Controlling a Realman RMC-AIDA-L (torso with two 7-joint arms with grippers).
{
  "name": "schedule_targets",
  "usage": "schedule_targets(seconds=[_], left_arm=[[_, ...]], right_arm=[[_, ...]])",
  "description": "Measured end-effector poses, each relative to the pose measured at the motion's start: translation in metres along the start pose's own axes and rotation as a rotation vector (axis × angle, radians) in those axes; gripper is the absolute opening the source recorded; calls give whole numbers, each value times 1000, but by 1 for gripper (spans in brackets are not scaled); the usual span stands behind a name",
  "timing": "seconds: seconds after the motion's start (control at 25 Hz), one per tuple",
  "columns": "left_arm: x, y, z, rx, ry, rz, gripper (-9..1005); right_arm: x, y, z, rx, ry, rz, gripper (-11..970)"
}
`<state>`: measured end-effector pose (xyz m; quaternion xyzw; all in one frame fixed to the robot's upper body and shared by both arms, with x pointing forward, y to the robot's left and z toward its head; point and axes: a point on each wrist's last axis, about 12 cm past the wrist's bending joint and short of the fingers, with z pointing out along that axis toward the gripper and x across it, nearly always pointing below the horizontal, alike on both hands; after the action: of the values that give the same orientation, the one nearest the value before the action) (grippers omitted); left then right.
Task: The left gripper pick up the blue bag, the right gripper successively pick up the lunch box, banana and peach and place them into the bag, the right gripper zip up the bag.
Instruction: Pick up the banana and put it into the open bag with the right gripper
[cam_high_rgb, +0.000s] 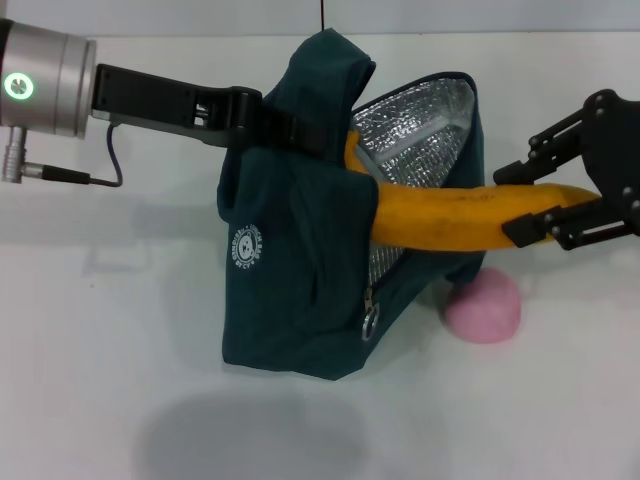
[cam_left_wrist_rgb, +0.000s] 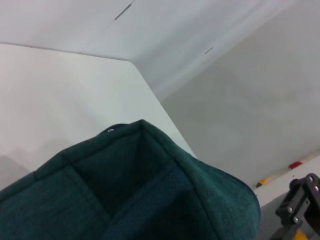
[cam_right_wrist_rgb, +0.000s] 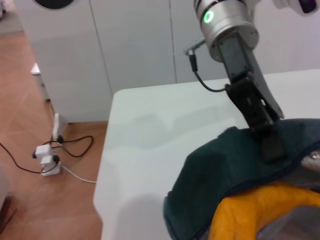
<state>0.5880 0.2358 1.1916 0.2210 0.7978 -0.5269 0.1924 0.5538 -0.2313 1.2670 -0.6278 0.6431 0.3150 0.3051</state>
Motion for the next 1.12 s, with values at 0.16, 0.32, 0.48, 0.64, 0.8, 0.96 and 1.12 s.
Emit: schedule_targets(seconds=[0.16,0.32,0.48,0.64,0.8,0.96,1.12], left_arm=[[-1,0,-1,-1,0,2,36],[-1,0,-1,-1,0,3,36],[-2,-1,1,2,2,8,36],[-3,-2,2,6,3,13,36],[-3,-3,3,8,4,14,36],[-4,-3,3,8,4,15,36],[-4,-3,4,8,5,19,36]], right_arm=[[0,-1,-3,21,3,-4,439],[1,-2,-5,40,-1,-15,439],[2,-6,-4,60,-9,-27,439],[-3,-11,1,50,-4,-30,439],[-8,-16,11,19,12,-32,439],[-13,-21,30,-12,71,-43,438],[-17,-28,51,-13,122,-30,438]])
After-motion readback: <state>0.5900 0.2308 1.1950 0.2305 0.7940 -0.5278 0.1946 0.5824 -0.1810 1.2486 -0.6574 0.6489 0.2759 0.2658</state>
